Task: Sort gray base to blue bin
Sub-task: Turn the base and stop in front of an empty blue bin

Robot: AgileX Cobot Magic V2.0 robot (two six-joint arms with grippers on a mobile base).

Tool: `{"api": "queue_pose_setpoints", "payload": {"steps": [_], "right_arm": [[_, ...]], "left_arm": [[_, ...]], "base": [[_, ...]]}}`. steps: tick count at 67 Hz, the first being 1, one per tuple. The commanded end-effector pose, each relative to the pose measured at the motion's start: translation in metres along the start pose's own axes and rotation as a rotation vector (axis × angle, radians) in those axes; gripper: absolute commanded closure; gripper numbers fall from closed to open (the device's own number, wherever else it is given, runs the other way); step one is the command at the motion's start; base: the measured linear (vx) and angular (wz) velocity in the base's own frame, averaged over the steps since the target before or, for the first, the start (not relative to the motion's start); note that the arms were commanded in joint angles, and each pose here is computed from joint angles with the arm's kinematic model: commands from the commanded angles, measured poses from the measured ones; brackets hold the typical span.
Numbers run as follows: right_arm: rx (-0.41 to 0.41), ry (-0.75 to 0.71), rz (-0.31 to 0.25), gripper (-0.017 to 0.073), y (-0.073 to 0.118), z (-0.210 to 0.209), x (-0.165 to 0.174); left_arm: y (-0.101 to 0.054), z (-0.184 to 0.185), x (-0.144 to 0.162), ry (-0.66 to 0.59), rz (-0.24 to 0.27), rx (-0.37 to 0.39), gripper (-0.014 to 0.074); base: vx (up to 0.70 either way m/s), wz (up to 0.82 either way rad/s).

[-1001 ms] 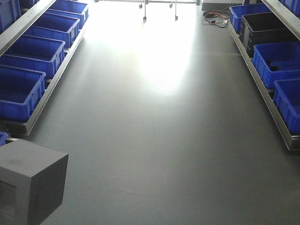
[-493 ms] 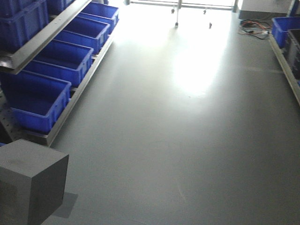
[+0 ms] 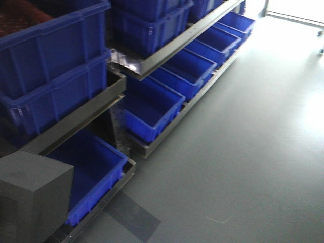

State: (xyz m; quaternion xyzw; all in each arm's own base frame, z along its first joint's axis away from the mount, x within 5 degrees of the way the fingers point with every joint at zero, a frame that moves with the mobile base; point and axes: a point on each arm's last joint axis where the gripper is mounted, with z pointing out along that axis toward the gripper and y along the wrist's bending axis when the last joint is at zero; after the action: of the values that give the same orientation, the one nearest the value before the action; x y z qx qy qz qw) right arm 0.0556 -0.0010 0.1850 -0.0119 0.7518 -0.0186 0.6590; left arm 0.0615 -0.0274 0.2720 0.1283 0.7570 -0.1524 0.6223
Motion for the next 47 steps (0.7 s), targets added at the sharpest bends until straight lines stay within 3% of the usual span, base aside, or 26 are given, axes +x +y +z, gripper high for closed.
{"api": "queue_pose_setpoints", "payload": {"steps": [1, 47], "right_arm": [[0.004, -0.08, -0.02, 0.0564, -0.0001, -0.0004, -0.0056], [0.004, -0.081, -0.02, 0.0564, -0.0001, -0.0004, -0.0057]], "left_arm": [[-0.0013, -0.0028, -0.0191, -0.126, -0.018, 0.011, 0.0601], [-0.0013, -0.0028, -0.0191, -0.126, -0.018, 0.011, 0.0601]], "base": [[0.27, 0.97], [0.21, 0.83]]}}
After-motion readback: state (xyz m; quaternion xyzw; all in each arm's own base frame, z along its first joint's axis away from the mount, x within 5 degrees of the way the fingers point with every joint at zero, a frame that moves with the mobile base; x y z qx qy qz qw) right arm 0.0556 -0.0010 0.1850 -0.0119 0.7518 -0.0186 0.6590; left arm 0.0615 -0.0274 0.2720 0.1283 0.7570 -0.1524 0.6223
